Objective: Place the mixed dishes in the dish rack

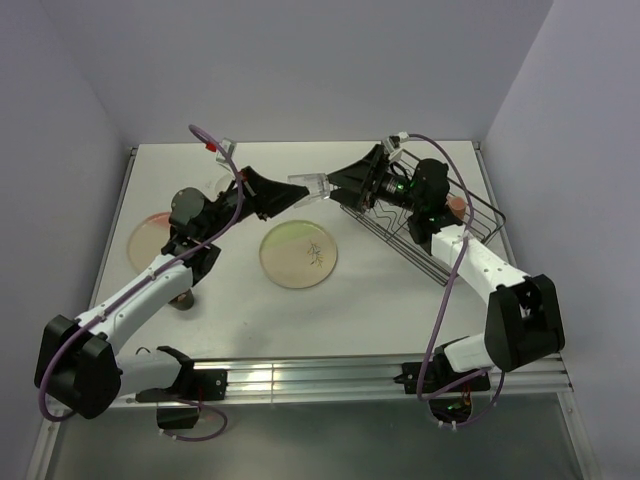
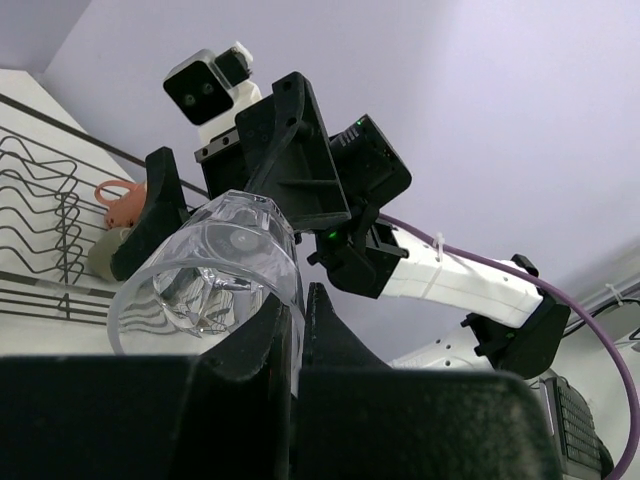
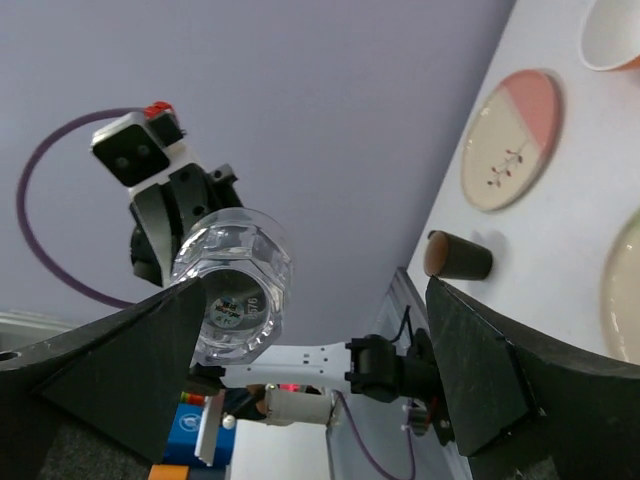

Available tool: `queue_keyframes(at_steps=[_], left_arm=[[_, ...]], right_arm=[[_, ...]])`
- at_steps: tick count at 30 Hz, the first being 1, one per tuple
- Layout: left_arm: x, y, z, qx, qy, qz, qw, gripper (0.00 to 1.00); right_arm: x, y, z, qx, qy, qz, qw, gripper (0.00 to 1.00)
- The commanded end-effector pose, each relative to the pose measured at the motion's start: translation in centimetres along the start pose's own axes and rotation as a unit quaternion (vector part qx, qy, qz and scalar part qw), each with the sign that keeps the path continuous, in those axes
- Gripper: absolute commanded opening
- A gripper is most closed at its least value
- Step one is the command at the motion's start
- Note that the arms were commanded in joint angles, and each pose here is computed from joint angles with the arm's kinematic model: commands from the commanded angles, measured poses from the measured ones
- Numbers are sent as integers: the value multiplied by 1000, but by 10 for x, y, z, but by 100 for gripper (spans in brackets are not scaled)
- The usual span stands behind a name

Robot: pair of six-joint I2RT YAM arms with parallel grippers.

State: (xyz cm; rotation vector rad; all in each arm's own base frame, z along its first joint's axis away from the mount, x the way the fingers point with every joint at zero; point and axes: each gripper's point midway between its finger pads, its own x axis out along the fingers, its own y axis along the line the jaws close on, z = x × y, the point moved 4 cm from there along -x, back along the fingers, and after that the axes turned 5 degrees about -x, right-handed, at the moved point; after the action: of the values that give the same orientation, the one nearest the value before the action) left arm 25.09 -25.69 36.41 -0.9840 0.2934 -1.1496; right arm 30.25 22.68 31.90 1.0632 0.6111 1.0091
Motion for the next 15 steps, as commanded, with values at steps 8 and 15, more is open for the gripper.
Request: queue_keyframes(at_steps=[8, 15], left_arm=[[-7, -13, -7, 13, 14, -27, 999, 0], [-11, -12, -6, 15, 7, -24, 1000, 0]], right_arm=[[6, 17, 4, 34, -20, 45, 998, 94], [5, 14, 5, 48, -14, 47, 998, 90]])
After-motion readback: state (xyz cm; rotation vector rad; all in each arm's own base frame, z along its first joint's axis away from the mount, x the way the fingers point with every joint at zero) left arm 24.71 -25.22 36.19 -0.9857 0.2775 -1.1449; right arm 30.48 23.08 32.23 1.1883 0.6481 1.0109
